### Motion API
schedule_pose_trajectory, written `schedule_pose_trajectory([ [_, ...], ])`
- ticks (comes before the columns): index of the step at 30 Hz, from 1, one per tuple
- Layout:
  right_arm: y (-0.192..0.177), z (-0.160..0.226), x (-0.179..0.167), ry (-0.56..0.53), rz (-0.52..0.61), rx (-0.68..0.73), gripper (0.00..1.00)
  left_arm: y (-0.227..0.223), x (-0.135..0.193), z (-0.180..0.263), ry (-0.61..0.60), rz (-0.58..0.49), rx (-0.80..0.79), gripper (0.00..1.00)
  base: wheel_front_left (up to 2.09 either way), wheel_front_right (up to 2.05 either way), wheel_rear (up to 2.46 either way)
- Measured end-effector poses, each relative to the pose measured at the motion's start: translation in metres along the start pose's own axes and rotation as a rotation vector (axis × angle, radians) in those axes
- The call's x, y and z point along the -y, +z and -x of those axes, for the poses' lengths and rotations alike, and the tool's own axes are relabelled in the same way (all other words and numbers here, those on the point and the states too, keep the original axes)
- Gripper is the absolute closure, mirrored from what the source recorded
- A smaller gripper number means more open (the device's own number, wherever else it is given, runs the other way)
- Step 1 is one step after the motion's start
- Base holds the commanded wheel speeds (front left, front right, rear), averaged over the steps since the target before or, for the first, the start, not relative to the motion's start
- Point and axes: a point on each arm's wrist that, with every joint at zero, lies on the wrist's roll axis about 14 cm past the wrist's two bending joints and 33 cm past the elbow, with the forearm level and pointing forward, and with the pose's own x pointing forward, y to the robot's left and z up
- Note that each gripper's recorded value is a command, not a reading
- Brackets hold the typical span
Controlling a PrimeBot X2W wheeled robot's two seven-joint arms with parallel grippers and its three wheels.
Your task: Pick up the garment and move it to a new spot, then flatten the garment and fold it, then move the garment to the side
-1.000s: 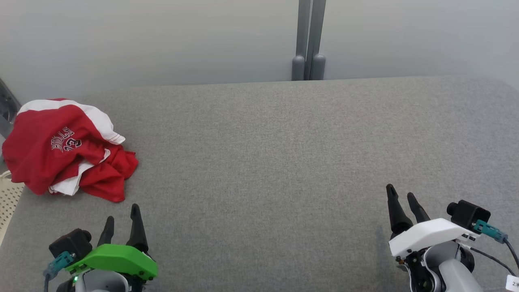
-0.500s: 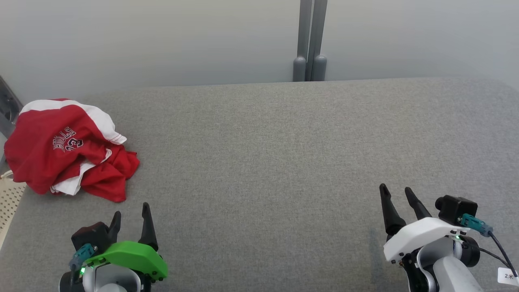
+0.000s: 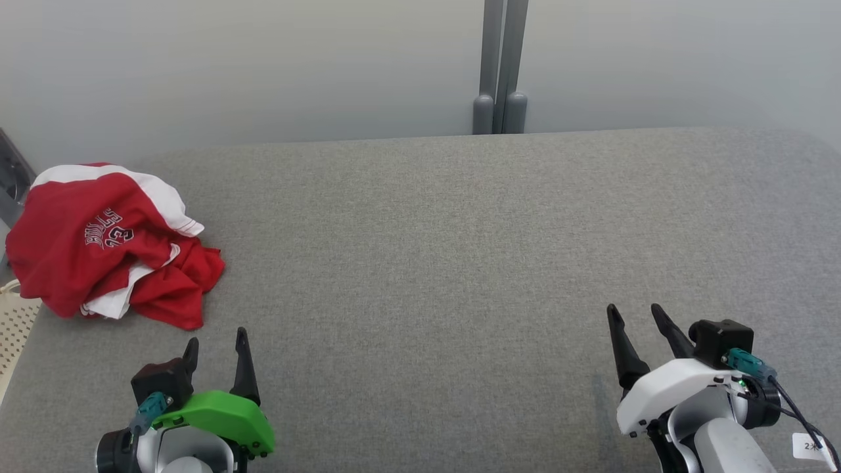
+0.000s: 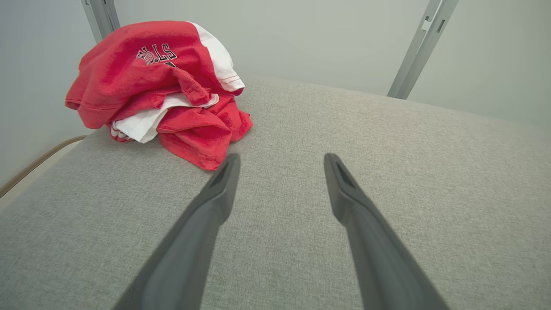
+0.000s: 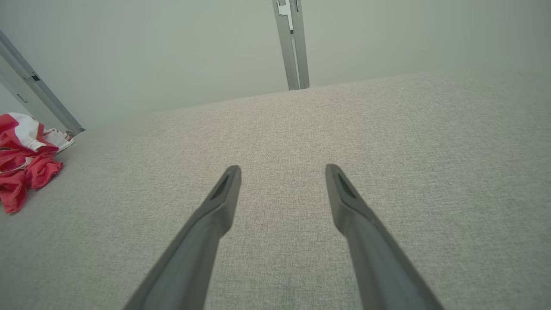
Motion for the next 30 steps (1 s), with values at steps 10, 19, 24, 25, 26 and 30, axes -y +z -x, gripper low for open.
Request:
schedule_pose_trajectory([
  [10,-0.006,0.004,-0.003,0.018,0.083,-0.017,0.00,0.003,0.002,0.002,-0.009,-0.037,0.027,0.00,0.00,0.00,0.00],
  [19,-0.006,0.005,-0.006,0.033,0.151,-0.011,0.00,0.004,0.007,0.003,-0.030,-0.100,0.044,0.00,0.00,0.00,0.00],
  [24,-0.006,0.006,-0.008,0.041,0.192,-0.008,0.00,0.005,0.011,0.004,-0.044,-0.137,0.055,0.00,0.00,0.00,0.00],
  [25,-0.006,0.007,-0.008,0.042,0.199,-0.008,0.00,0.004,0.011,0.004,-0.046,-0.145,0.055,0.00,0.00,0.00,0.00],
  [26,-0.006,0.007,-0.008,0.043,0.205,-0.007,0.00,0.005,0.012,0.004,-0.050,-0.153,0.058,0.00,0.00,0.00,0.00],
  [30,-0.006,0.008,-0.011,0.058,0.254,-0.009,0.00,0.004,0.014,0.005,-0.057,-0.184,0.064,0.00,0.00,0.00,0.00],
])
